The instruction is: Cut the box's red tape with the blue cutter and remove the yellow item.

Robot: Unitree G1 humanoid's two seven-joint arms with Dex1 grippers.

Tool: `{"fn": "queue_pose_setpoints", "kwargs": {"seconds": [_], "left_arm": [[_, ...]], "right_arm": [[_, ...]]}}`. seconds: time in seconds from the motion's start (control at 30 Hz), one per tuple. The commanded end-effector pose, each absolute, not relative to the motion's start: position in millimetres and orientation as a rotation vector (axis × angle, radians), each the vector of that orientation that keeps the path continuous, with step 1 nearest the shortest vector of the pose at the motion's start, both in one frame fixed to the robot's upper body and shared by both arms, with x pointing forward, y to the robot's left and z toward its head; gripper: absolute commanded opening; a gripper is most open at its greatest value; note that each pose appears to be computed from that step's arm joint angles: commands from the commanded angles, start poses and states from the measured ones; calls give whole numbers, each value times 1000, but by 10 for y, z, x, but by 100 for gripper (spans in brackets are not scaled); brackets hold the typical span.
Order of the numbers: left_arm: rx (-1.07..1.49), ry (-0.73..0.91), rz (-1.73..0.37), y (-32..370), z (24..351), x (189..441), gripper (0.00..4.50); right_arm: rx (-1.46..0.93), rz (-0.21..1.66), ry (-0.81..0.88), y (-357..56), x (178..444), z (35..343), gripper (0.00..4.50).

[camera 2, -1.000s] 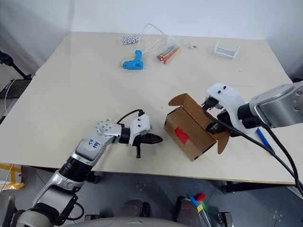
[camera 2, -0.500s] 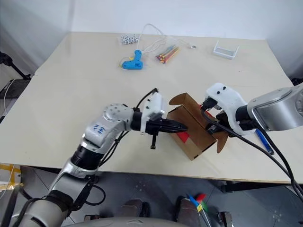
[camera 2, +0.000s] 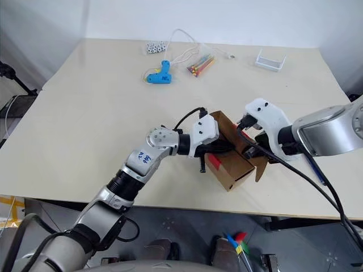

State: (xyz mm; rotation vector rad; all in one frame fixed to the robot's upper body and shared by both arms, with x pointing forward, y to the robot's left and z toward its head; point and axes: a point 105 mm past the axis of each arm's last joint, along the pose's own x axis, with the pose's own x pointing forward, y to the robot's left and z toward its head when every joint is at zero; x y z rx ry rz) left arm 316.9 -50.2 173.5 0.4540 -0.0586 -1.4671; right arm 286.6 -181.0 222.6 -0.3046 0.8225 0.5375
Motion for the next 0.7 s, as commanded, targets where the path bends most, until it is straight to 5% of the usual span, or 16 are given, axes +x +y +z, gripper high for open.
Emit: {"fn": "queue_pose_setpoints", "kwargs": {"seconds": [0.03,0.7], "left_arm": [[457,99,-1506,-373,1414,3100,0],[428,136,-1466,177,1488,2997,0]], "right_arm": [[-274,385,845,-2124,3007,2206,2],[-273,332,852,-2495,3281,2122,2]]}}
